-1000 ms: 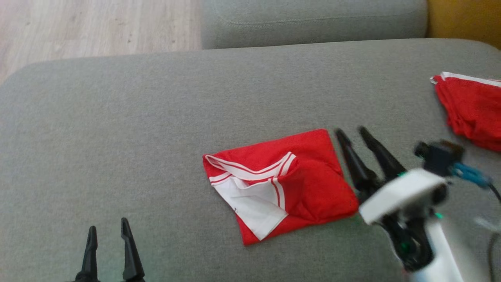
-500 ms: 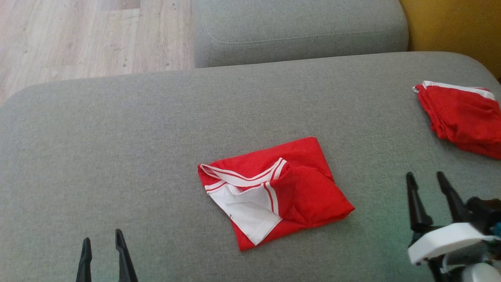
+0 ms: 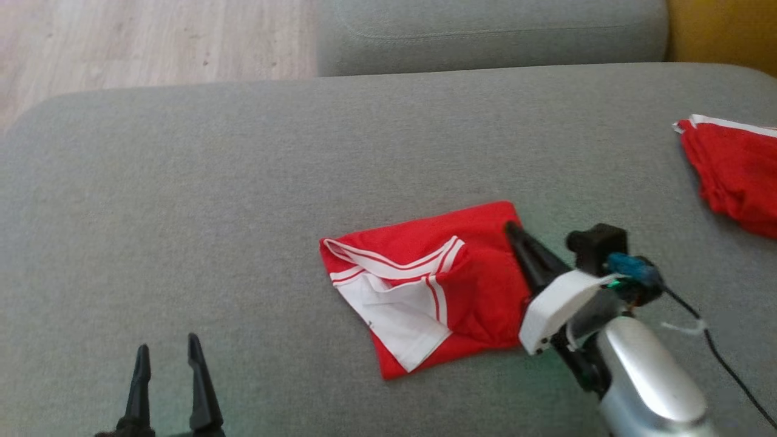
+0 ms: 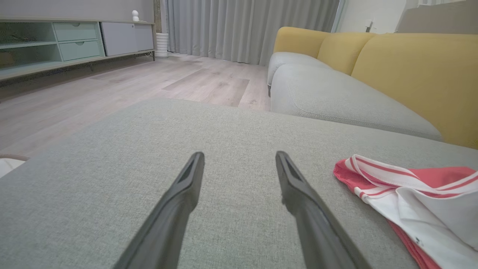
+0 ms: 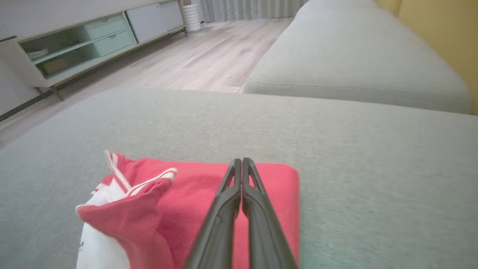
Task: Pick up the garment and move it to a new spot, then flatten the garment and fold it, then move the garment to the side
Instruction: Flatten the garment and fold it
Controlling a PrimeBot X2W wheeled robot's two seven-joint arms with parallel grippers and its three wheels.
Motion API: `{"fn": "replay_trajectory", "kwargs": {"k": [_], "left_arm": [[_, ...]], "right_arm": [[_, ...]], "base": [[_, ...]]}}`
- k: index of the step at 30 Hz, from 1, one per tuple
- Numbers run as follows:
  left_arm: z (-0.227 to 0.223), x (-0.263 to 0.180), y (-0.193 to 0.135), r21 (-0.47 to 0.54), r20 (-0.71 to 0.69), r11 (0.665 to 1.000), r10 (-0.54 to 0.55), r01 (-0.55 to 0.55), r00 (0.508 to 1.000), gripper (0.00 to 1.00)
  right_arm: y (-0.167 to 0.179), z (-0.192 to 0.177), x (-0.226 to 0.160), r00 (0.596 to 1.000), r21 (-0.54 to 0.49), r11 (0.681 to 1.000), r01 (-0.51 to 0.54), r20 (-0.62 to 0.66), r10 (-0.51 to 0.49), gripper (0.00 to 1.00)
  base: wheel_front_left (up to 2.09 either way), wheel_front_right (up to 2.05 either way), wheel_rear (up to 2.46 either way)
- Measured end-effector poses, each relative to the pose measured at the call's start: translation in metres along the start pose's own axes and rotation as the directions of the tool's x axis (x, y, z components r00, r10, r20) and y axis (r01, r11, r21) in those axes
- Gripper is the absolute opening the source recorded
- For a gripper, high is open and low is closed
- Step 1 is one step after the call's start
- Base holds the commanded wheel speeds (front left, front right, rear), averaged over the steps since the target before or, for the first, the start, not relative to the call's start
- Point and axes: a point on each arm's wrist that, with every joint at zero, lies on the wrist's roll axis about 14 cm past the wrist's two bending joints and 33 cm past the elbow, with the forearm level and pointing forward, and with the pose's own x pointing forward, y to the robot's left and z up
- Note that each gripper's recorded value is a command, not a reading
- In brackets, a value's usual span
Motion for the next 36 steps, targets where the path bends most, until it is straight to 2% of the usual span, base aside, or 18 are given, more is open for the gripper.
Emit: {"fn": "replay_trajectory", "kwargs": {"k": [6, 12, 16, 19, 22, 25, 29, 32, 33, 35, 36], "left_arm": [[-0.001, -0.003, 0.006, -0.005, -0.004, 1.0, 0.023, -0.023, 1.0, 1.0], [-0.002, -0.008, 0.015, -0.005, -0.008, 0.998, 0.056, -0.056, 0.998, 1.0], [-0.002, -0.012, 0.021, -0.006, -0.005, 0.997, 0.082, -0.082, 0.997, 1.0], [-0.001, -0.013, 0.022, -0.007, 0.0, 0.996, 0.087, -0.087, 0.996, 1.0], [0.001, -0.014, 0.023, -0.008, 0.005, 0.996, 0.089, -0.089, 0.996, 1.0], [0.003, -0.015, 0.023, -0.012, 0.012, 0.996, 0.088, -0.088, 0.996, 1.0], [0.006, -0.016, 0.022, -0.021, 0.024, 0.996, 0.089, -0.089, 0.996, 1.0], [0.009, -0.017, 0.02, -0.023, 0.037, 0.997, 0.081, -0.08, 0.996, 1.0], [0.009, -0.017, 0.02, -0.023, 0.037, 0.997, 0.081, -0.08, 0.996, 1.0], [0.012, -0.017, 0.019, -0.023, 0.047, 0.997, 0.075, -0.074, 0.996, 1.0], [0.012, -0.019, 0.018, -0.022, 0.051, 0.997, 0.071, -0.07, 0.996, 1.0]], "right_arm": [[0.033, -0.045, 0.015, 0.98, 0.024, 0.993, -0.111, -0.161, 0.114, 0.0], [0.065, -0.062, 0.021, 0.953, 0.011, 0.975, -0.221, -0.211, 0.218, 0.0], [0.115, -0.079, 0.011, 0.892, 0.0, 0.926, -0.378, -0.269, 0.364, 0.0], [0.145, -0.083, 0.0, 0.848, 0.026, 0.889, -0.458, -0.286, 0.446, 0.0], [0.165, -0.083, -0.007, 0.82, 0.048, 0.862, -0.504, -0.286, 0.495, 0.0], [0.175, -0.084, -0.011, 0.805, 0.06, 0.85, -0.523, -0.292, 0.516, 0.0], [0.171, -0.07, -0.007, 0.831, 0.065, 0.861, -0.505, -0.235, 0.505, 0.0], [0.147, -0.042, 0.003, 0.888, 0.068, 0.896, -0.438, -0.122, 0.444, 0.0], [0.147, -0.042, 0.003, 0.888, 0.068, 0.896, -0.438, -0.122, 0.444, 0.0], [0.114, -0.021, 0.01, 0.931, 0.047, 0.932, -0.36, -0.042, 0.362, 0.0], [0.094, -0.01, 0.011, 0.949, 0.032, 0.949, -0.314, 0.002, 0.314, 0.22]], "base": [[0.0, 0.0, 0.0], [0.0, 0.0, 0.0], [0.0, 0.0, 0.0], [0.0, 0.0, 0.0], [0.0, 0.0, 0.0], [0.0, 0.0, 0.0], [0.0, 0.0, 0.0], [0.0, 0.0, 0.0], [0.0, 0.0, 0.0], [0.0, 0.0, 0.0], [0.0, 0.0, 0.0]]}}
